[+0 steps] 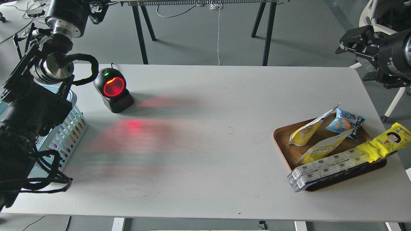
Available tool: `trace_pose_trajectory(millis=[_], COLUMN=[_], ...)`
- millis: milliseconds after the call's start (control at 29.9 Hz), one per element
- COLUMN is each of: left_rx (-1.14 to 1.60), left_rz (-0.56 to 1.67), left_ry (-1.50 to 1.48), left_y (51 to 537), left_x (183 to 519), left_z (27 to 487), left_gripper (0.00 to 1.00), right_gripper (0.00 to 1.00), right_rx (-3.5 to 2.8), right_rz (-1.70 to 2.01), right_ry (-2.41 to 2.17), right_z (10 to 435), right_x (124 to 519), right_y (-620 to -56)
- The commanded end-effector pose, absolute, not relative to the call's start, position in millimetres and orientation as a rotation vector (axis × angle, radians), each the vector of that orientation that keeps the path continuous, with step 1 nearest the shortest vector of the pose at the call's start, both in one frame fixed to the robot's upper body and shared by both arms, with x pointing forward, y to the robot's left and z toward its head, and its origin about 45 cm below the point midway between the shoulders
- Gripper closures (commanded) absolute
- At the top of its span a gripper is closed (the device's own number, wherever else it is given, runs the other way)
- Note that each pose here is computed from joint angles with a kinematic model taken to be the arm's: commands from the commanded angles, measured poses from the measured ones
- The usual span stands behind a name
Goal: Scan snack and place in basket
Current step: 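Reach the right gripper down to the yellow snack packet on the tray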
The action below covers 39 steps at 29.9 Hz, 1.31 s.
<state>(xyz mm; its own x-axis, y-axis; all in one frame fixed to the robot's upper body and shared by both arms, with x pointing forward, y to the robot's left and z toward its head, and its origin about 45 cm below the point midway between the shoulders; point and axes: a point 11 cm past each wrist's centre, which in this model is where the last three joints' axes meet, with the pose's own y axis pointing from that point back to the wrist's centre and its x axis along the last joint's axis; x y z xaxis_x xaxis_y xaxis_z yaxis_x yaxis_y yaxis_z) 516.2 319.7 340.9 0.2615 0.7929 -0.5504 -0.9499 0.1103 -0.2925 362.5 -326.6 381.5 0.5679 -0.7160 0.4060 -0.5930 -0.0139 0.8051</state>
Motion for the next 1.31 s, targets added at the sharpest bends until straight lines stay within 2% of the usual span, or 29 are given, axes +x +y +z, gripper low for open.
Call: trace_pose_trajectory(millis=[0, 536, 669, 803, 1004, 1071, 1205, 1272], left_rx=[-0.666, -0.661, -0.661, -0.661, -0.659, -0.661, -0.661, -0.661], left_rz=[1.305, 1.307, 1.306, 1.306, 1.307, 1.307, 1.307, 1.306], left_ry=[0.287, 0.296, 0.298, 0.298, 0.301, 0.3, 0.3, 0.301], left_y=[318.5, 317.2, 316.4, 316.4, 316.1, 316.2, 316.2, 315.4], left_x=[516.0, 515.3, 515.3, 515.3, 515.0, 514.9, 514.9, 515.0], left_z=[339.4, 334.3, 334.1, 334.1, 332.2, 332.4, 332.4, 332.1], left_gripper=[0.0, 0.0, 0.0, 0.0, 0.0, 0.0, 0.0, 0.0], right_gripper=[0.01, 0.01, 0.05, 0.22, 0.61, 0.66, 0.66, 0.78], right_rx=[1.681, 1.666, 1.644, 1.65, 1.612, 1.607, 1.609, 1.614], right_rz=[-0.281, -0.429, -0.466, -0.48, -0.493, -0.493, -0.497, -0.524], right_ry=[-1.127, -1.123, -1.154, -1.141, -1.105, -1.1, -1.101, -1.101], right_z=[359.5, 305.2, 290.8, 283.7, 275.2, 271.7, 272.8, 274.2], right_x=[359.3, 356.0, 356.6, 356.7, 354.8, 355.4, 356.7, 356.5], right_y=[-318.1, -306.5, -311.0, -305.8, -302.7, -301.8, -300.0, -296.3])
